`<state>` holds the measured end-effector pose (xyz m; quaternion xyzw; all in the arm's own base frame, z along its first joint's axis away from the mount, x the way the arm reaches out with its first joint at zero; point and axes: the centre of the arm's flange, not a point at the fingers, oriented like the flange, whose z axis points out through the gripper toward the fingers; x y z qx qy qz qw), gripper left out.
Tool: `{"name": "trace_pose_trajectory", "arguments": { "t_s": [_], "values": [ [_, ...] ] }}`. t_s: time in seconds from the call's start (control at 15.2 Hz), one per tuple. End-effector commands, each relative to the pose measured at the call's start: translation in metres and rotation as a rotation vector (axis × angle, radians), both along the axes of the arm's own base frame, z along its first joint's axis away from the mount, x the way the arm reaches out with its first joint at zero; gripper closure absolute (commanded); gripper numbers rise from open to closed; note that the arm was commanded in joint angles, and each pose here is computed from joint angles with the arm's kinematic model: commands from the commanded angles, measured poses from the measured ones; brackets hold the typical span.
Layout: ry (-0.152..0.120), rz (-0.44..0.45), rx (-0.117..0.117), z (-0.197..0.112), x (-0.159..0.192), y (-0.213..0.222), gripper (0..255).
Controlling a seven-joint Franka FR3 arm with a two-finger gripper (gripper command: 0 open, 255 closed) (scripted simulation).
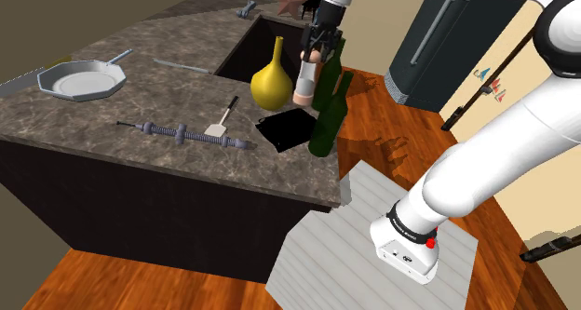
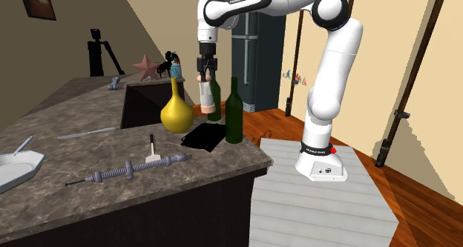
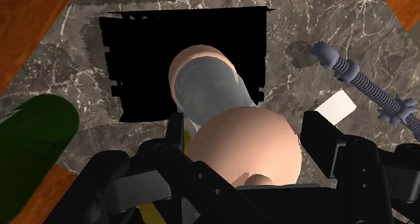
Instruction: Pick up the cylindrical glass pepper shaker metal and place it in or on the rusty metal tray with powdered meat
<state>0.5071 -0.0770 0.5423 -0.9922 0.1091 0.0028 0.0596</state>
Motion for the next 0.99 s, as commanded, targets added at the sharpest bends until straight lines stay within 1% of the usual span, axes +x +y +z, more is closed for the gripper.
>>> {"name": "trace_pose_trajectory", "arguments": {
  "t_s": [0.0, 0.92],
  "values": [
    [-0.001, 0.0, 0.0, -0.011, -0.001, 0.0, 255],
    [-0.001, 0.0, 0.0, -0.085, -0.001, 0.0, 255]
  ]
}}
